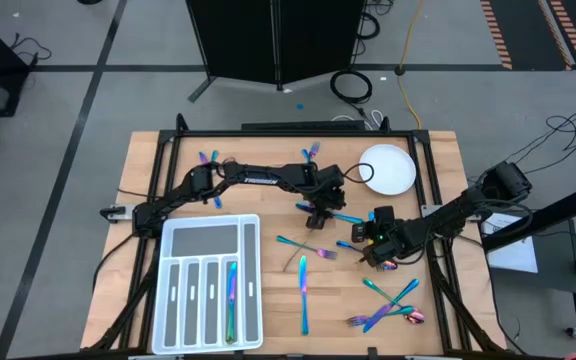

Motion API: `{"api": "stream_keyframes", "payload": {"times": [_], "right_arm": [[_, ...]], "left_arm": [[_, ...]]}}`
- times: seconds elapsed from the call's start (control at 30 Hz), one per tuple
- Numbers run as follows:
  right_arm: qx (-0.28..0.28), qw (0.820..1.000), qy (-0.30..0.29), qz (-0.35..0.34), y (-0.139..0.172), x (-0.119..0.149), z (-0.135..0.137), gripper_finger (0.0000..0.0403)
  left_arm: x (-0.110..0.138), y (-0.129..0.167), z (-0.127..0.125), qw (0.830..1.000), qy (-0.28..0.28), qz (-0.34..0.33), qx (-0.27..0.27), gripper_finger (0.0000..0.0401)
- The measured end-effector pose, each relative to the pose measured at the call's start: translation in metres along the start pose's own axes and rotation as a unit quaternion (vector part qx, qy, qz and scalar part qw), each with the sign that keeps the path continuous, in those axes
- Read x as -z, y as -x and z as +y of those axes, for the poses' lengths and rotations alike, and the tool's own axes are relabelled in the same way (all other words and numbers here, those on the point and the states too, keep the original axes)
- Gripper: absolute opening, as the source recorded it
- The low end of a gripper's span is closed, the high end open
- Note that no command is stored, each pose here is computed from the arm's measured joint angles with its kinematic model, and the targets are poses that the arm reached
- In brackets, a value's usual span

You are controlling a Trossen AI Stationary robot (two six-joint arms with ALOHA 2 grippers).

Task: Sort silverware
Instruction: Put the top right iridescent knife into the cutlery tray

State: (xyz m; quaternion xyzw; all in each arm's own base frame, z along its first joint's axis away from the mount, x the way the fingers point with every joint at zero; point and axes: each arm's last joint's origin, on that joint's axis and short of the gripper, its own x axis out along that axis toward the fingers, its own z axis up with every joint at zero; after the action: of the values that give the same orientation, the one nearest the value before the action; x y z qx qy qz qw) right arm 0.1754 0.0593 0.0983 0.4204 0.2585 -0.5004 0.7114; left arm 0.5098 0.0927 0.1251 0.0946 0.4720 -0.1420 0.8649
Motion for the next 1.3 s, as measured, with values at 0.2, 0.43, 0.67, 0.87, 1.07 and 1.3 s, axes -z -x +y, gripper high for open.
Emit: {"api": "stream_keyframes", "payload": {"times": [0.2,0.43,0.67,0.87,1.07,1.3], "right_arm": [[-0.001,1.0,-0.001,0.0,0.0,0.0,0.0,0.0],[-0.002,1.0,-0.001,0.001,0.0,0.0,0.0,0.0],[-0.003,1.0,0.002,0.0,0.0,0.0,0.0,0.0],[-0.016,1.0,0.009,-0.01,0.004,0.0,0.0,0.0],[-0.056,0.997,0.045,-0.042,0.015,0.0,0.002,0.0],[-0.073,0.977,0.172,-0.102,0.02,-0.003,0.005,0.0]], "left_arm": [[0.003,-0.005,0.001,1.0,0.003,0.007,-0.003,0.0111],[0.004,-0.008,0.002,1.0,0.014,0.009,-0.009,0.0064],[-0.001,0.0,0.002,1.0,0.013,0.0,-0.014,0.0043],[-0.004,0.003,0.003,1.0,0.013,0.002,-0.017,0.0041],[-0.004,0.003,0.004,1.0,0.013,0.002,-0.017,0.0041],[-0.006,0.003,0.0,1.0,0.008,0.0,-0.014,0.0041]]}}
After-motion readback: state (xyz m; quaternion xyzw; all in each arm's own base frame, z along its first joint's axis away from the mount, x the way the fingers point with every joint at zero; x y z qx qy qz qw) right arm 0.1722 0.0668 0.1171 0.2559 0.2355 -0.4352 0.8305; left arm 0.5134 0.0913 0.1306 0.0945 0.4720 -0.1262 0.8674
